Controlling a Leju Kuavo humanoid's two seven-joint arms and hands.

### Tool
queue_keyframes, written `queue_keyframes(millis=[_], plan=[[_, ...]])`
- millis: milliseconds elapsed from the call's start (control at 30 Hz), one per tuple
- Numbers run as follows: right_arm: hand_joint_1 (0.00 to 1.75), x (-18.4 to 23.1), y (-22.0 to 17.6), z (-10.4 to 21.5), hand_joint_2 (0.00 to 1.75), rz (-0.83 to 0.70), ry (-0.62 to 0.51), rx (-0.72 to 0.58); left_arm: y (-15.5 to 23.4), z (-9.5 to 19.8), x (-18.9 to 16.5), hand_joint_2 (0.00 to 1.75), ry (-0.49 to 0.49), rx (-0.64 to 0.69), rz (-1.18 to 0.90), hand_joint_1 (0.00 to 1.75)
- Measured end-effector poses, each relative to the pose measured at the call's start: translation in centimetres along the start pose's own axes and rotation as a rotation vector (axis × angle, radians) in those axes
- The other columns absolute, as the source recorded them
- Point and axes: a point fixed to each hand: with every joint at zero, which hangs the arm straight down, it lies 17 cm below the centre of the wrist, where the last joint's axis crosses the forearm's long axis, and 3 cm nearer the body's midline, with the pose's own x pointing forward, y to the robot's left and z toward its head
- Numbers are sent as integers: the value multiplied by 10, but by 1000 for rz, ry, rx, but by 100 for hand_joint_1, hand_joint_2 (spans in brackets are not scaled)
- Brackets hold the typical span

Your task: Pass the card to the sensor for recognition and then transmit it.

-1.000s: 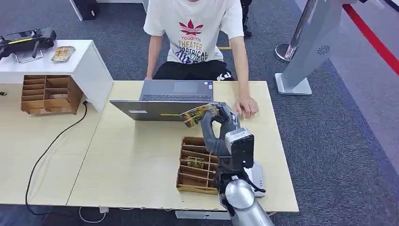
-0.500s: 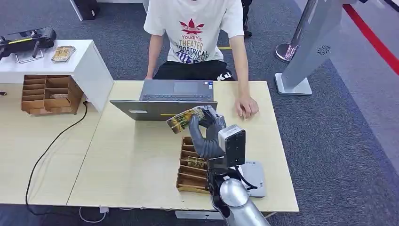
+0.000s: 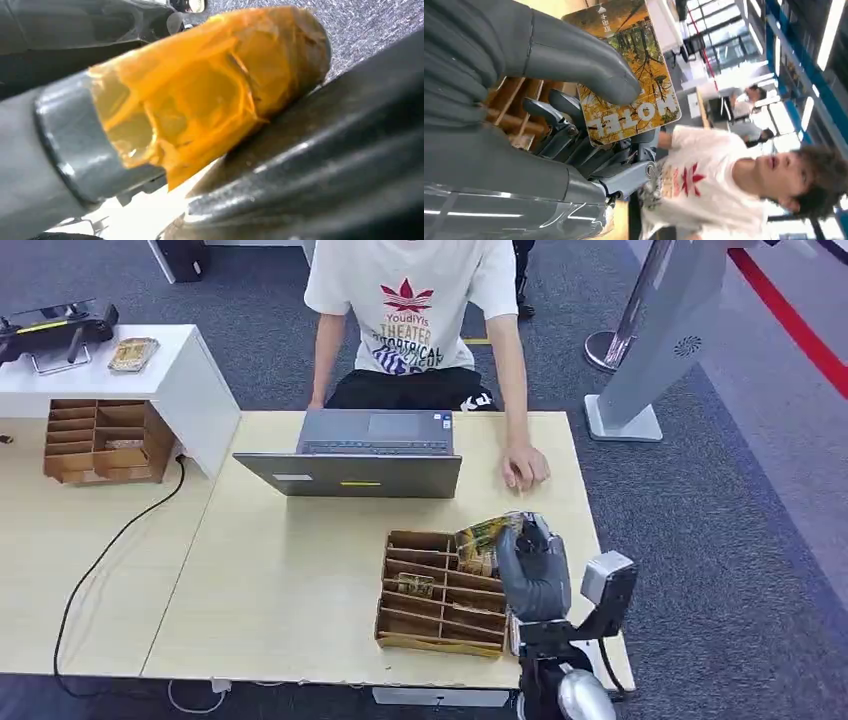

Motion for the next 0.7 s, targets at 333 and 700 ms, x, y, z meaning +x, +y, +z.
queue_keyframes(millis=[333,700], plan=[[175,-12,-53,12,175,109,67,-123,-1,0,2,0,-8,-2,17,0],[175,-43,-98,39,175,273,194,-191,-1,0,2,0,-8,-4,22,0]])
